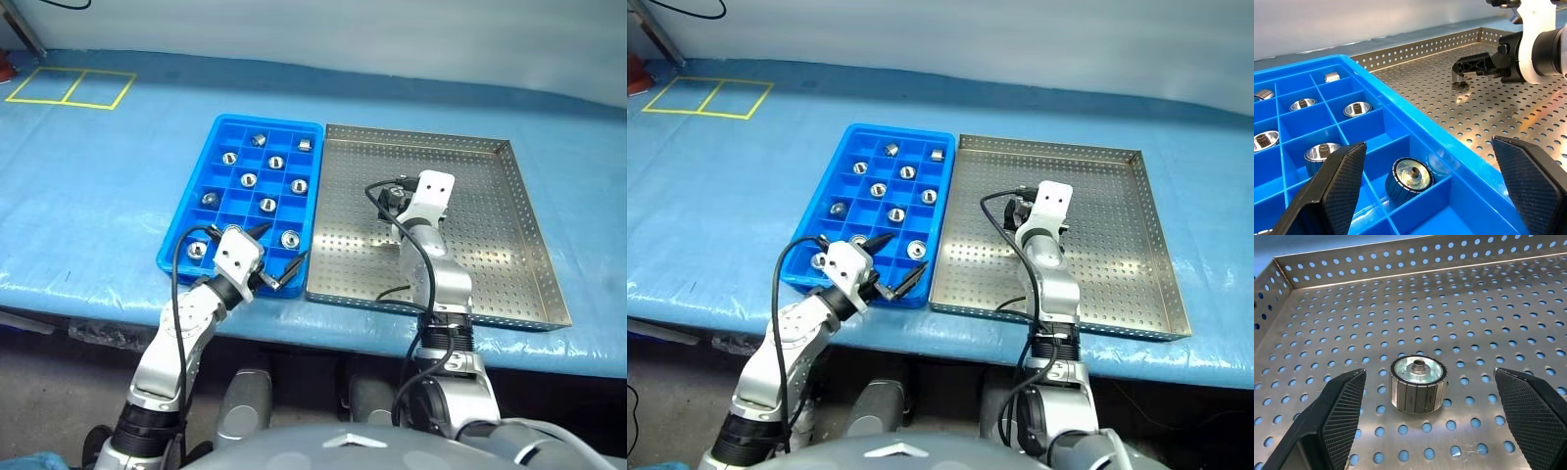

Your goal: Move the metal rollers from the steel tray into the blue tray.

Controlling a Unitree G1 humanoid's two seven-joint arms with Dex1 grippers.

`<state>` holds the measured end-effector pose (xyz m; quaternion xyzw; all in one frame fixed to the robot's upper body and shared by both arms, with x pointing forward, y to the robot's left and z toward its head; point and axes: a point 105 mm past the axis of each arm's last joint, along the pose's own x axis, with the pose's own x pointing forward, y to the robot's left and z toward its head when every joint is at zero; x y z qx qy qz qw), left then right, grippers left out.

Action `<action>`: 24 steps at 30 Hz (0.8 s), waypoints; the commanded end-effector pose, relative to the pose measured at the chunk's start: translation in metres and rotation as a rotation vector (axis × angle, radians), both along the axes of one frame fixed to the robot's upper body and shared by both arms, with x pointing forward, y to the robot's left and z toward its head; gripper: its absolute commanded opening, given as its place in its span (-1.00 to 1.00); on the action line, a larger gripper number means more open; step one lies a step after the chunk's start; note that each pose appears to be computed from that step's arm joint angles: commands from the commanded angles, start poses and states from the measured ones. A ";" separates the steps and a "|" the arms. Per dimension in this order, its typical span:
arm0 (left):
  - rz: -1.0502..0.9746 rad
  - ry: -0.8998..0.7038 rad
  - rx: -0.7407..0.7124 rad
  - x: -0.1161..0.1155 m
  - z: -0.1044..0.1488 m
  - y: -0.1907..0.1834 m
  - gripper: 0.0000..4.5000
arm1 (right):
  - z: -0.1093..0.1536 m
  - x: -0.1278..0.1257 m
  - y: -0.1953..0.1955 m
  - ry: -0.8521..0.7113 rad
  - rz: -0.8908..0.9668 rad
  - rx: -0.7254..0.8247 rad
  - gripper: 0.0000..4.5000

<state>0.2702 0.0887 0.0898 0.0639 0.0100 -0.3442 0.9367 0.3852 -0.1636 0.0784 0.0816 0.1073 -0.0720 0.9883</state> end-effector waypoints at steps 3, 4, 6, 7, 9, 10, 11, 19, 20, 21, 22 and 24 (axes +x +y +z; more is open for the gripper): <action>-0.020 -0.031 -0.013 -0.002 0.007 -0.007 1.00 | 0.011 0.011 0.007 -0.049 0.015 0.007 0.97; -0.020 -0.030 -0.014 -0.002 0.007 -0.007 1.00 | 0.009 0.013 0.006 -0.043 0.014 0.004 0.97; -0.020 -0.030 -0.015 -0.002 0.007 -0.008 1.00 | 0.006 0.016 0.005 -0.034 0.011 0.002 0.97; -0.019 -0.030 -0.016 -0.003 0.007 -0.008 1.00 | 0.004 0.017 0.004 -0.029 0.009 0.001 0.97; -0.018 -0.031 -0.019 -0.003 0.008 -0.009 1.00 | 0.000 0.020 0.002 -0.021 0.007 0.000 0.97; -0.017 -0.031 -0.019 -0.003 0.008 -0.009 1.00 | -0.002 0.021 0.001 -0.013 0.004 0.002 0.89; -0.016 -0.031 -0.020 -0.003 0.008 -0.009 1.00 | -0.006 0.022 -0.001 -0.004 -0.003 0.000 0.80; -0.007 -0.027 -0.025 -0.003 0.007 -0.009 1.00 | -0.011 0.020 -0.002 -0.003 -0.002 -0.006 -0.25; -0.007 -0.027 -0.026 -0.003 0.007 -0.009 1.00 | -0.010 0.019 -0.002 -0.008 0.000 -0.006 -0.25; -0.007 -0.027 -0.027 -0.003 0.007 -0.009 1.00 | -0.007 0.018 0.000 -0.019 0.008 -0.007 -0.25; -0.006 -0.027 -0.027 -0.003 0.007 -0.009 1.00 | -0.004 0.016 0.002 -0.029 0.020 -0.007 -0.25; -0.004 -0.028 -0.029 -0.003 0.007 -0.009 1.00 | 0.003 0.011 0.007 -0.049 0.050 -0.012 -0.25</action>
